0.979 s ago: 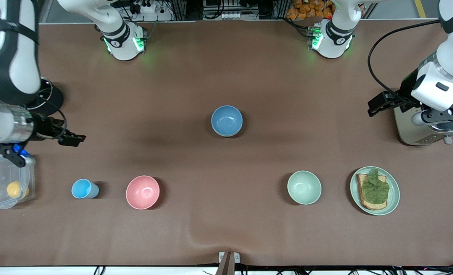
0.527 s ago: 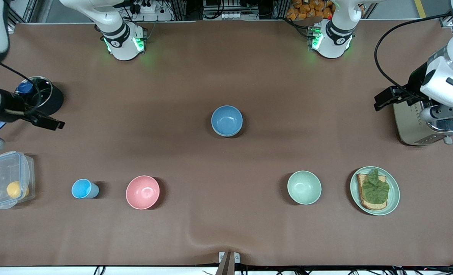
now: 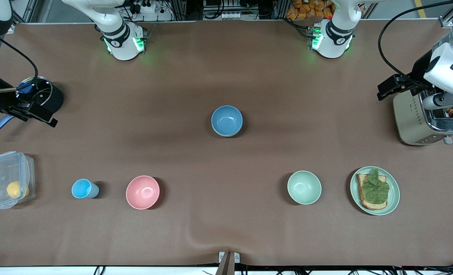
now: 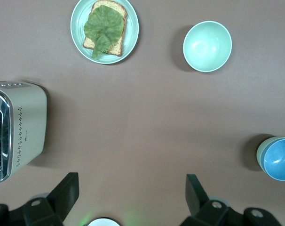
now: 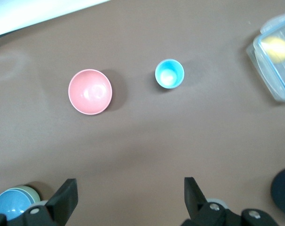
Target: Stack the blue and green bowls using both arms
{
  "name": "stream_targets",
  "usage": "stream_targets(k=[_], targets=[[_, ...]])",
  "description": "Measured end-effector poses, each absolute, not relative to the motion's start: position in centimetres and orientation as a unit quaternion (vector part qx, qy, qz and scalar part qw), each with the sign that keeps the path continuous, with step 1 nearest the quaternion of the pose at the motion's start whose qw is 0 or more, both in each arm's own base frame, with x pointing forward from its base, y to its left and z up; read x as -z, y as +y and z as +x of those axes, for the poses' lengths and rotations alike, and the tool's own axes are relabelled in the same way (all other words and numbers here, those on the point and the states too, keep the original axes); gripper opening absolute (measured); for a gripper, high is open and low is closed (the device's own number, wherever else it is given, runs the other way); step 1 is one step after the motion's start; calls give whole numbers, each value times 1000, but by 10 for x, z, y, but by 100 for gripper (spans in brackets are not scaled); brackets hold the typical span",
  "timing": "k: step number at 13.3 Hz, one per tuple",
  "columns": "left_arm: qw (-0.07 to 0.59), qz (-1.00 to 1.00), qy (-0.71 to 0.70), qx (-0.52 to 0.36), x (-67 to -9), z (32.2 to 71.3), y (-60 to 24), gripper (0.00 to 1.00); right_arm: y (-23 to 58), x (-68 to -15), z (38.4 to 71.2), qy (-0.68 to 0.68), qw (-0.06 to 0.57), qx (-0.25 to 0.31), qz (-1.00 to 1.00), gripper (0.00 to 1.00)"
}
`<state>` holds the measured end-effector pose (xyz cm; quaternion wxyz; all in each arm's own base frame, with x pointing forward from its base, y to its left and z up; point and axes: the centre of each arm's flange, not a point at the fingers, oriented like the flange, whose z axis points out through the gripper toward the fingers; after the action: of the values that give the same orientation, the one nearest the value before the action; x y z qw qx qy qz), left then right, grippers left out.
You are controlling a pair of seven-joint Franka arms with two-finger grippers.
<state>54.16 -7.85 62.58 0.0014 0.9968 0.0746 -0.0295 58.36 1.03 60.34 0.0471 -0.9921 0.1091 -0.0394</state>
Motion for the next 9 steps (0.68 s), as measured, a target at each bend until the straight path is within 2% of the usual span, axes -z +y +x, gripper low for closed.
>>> stream_targets(k=[9], targets=[[-4, 997, 69, 42, -616, 530, -84, 100, 10, -614, 574, 96, 45, 33, -994, 100]])
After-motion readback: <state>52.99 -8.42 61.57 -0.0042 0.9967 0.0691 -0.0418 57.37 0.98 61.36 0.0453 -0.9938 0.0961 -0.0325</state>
